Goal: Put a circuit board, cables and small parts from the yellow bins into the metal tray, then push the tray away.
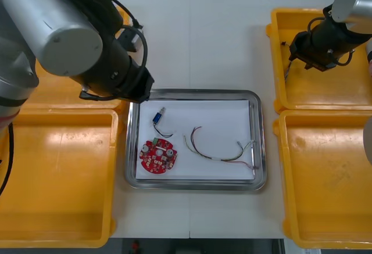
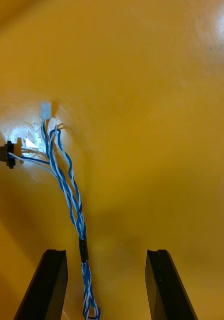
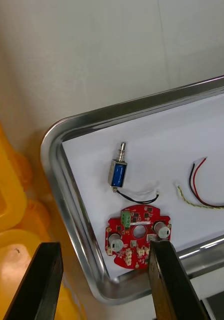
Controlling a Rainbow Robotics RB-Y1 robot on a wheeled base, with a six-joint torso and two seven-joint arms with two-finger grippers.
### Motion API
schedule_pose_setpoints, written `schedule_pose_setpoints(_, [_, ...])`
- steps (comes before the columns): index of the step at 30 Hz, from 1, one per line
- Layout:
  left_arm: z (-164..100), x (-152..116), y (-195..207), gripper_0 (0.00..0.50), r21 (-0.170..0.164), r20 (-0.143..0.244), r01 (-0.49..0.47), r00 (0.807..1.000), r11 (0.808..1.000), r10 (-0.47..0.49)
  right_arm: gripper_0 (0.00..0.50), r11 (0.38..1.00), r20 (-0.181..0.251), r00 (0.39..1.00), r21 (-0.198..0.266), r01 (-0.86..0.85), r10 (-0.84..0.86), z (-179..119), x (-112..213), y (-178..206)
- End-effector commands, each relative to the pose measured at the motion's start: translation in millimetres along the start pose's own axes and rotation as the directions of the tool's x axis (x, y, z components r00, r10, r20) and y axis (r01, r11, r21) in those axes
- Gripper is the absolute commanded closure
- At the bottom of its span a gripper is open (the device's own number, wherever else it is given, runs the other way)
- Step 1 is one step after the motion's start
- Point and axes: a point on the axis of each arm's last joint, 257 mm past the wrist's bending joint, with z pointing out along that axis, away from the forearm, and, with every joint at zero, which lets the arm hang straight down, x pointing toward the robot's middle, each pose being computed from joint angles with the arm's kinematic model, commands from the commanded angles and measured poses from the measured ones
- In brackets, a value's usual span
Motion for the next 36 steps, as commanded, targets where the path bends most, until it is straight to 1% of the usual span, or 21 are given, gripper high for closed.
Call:
schedule_pose_setpoints(1, [-40.1, -31.4, 23.1, 0.0, -0.015, 0.035, -0.172, 0.984, 0.985, 0.173, 0.049, 0.997, -0.002, 0.998, -0.043, -0.064, 0.064, 1.9, 4.1, 15.1])
schedule_pose_setpoints(4, [-46.1, -37.3, 34.5, 0.0, -0.007, 0.032, -0.192, 0.981, 0.981, 0.192, 0.049, 0.997, -0.009, 0.998, -0.045, -0.065, 0.065, 4.0, 8.1, 18.7])
schedule_pose_setpoints(6, [-47.8, -40.3, 44.3, 0.0, -0.01, 0.029, -0.207, 0.978, 0.978, 0.207, 0.049, 0.997, -0.01, 0.998, -0.043, -0.068, 0.067, 5.7, 9.8, 18.2])
schedule_pose_setpoints(12, [-51.3, -49.3, 71.0, 0.0, -0.009, 0.025, -0.273, 0.962, 0.962, 0.273, 0.048, 0.997, -0.02, 0.998, -0.032, -0.065, 0.064, 13.7, 17.4, 9.7])
schedule_pose_setpoints(16, [-52.2, -58.1, 85.7, 0.0, 0.002, 0.042, -0.319, 0.947, 0.948, 0.318, 0.049, 0.997, -0.022, 0.998, -0.028, -0.066, 0.065, 17.4, 20.0, 5.2])
schedule_pose_setpoints(18, [-51.3, -61.7, 93.3, 0.0, 0.011, 0.049, -0.352, 0.935, 0.936, 0.351, 0.048, 0.997, -0.024, 0.997, -0.026, -0.07, 0.069, 18.4, 21.2, 3.7])
schedule_pose_setpoints(19, [-51.8, -63.2, 95.4, 0.0, 0.012, 0.054, -0.358, 0.932, 0.934, 0.357, 0.049, 0.997, -0.026, 0.997, -0.026, -0.074, 0.073, 18.9, 21.9, 3.3])
schedule_pose_setpoints(21, [-50.8, -67.9, 101.1, 0.0, 0.022, 0.069, -0.383, 0.922, 0.923, 0.381, 0.048, 0.996, -0.033, 0.997, -0.034, -0.078, 0.077, 19.6, 24.1, 5.4])
schedule_pose_setpoints(23, [-50.2, -70.5, 106.6, 0.0, 0.028, 0.077, -0.397, 0.916, 0.917, 0.394, 0.048, 0.996, -0.039, 0.996, -0.043, -0.083, 0.082, 20.0, 25.9, 7.5])
schedule_pose_setpoints(24, [-49.6, -71.9, 109.6, 0.0, 0.031, 0.081, -0.41, 0.91, 0.911, 0.407, 0.048, 0.995, -0.044, 0.995, -0.042, -0.087, 0.085, 21.4, 27.9, 6.0])
schedule_pose_setpoints(28, [-48.0, -76.7, 118.8, 0.0, 0.042, 0.1, -0.436, 0.897, 0.899, 0.431, 0.049, 0.996, -0.046, 0.996, -0.042, -0.081, 0.079, 22.4, 29.2, 4.9])
schedule_pose_setpoints(30, [-46.6, -79.2, 125.7, 0.0, 0.044, 0.11, -0.455, 0.887, 0.889, 0.448, 0.049, 0.995, -0.051, 0.995, -0.039, -0.089, 0.087, 23.8, 31.1, 2.5])
schedule_pose_setpoints(32, [-45.4, -80.7, 130.1, 0.0, 0.048, 0.118, -0.467, 0.881, 0.883, 0.459, 0.049, 0.994, -0.05, 0.994, -0.045, -0.1, 0.098, 22.6, 29.3, 1.8])
schedule_pose_setpoints(34, [-44.0, -82.1, 134.9, 0.0, 0.055, 0.128, -0.474, 0.876, 0.879, 0.464, 0.049, 0.993, -0.06, 0.993, -0.05, -0.108, 0.105, 21.5, 30.3, 1.1])
schedule_pose_setpoints(35, [-42.1, -83.4, 137.2, 0.0, 0.063, 0.138, -0.482, 0.871, 0.874, 0.471, 0.049, 0.991, -0.067, 0.991, -0.055, -0.12, 0.116, 20.0, 30.2, -0.2])
schedule_pose_setpoints(36, [-41.5, -83.2, 137.6, 0.0, 0.066, 0.139, -0.486, 0.869, 0.872, 0.474, 0.049, 0.991, -0.071, 0.99, -0.056, -0.126, 0.121, 20.0, 30.8, -1.3])
